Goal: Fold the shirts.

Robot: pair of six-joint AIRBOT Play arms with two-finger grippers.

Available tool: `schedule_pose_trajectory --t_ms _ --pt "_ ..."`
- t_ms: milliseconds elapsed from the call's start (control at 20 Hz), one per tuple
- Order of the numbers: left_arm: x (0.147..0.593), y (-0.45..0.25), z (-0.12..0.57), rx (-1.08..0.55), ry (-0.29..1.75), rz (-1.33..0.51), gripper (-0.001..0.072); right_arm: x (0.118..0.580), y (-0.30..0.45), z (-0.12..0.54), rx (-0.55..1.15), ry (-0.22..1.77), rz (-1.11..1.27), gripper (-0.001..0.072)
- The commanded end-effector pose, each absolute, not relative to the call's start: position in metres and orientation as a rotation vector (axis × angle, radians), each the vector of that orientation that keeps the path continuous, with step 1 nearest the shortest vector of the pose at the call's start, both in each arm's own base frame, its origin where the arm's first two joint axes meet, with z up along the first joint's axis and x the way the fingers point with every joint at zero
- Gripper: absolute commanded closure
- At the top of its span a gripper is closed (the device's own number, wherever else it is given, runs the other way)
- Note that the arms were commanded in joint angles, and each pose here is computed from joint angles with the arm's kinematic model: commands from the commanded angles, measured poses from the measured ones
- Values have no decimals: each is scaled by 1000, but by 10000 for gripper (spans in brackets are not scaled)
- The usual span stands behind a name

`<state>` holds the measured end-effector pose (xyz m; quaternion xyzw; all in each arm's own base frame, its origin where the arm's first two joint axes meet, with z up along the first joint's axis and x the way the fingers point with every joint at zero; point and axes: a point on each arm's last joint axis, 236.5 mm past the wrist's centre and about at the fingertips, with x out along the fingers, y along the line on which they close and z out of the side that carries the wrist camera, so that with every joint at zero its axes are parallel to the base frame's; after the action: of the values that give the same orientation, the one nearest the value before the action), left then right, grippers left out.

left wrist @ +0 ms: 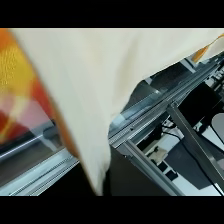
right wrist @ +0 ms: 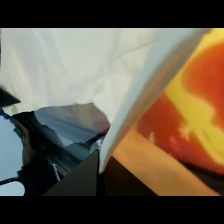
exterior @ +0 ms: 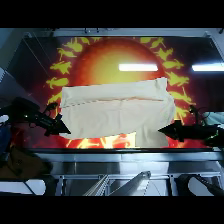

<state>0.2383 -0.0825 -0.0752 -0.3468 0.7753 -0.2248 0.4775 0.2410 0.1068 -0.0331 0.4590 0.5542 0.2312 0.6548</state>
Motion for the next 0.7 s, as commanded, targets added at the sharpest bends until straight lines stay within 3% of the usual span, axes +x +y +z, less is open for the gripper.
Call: schedule_pose_trajectory --t_ms 0,150,250,450,650 --pt "235 -60 -54 -861 1747 -470 690 233 104 19 975 1118 545 692" --pt "234 -9 -57 -893 1613 -239 690 227 64 15 868 1070 332 693" --pt "238 9 -52 -918 1549 -179 690 224 44 13 849 1042 263 693" --pt "254 17 -34 -836 1538 -227 690 248 39 28 840 914 281 693" --pt "298 16 -21 -670 1573 -301 690 297 29 33 876 755 308 692"
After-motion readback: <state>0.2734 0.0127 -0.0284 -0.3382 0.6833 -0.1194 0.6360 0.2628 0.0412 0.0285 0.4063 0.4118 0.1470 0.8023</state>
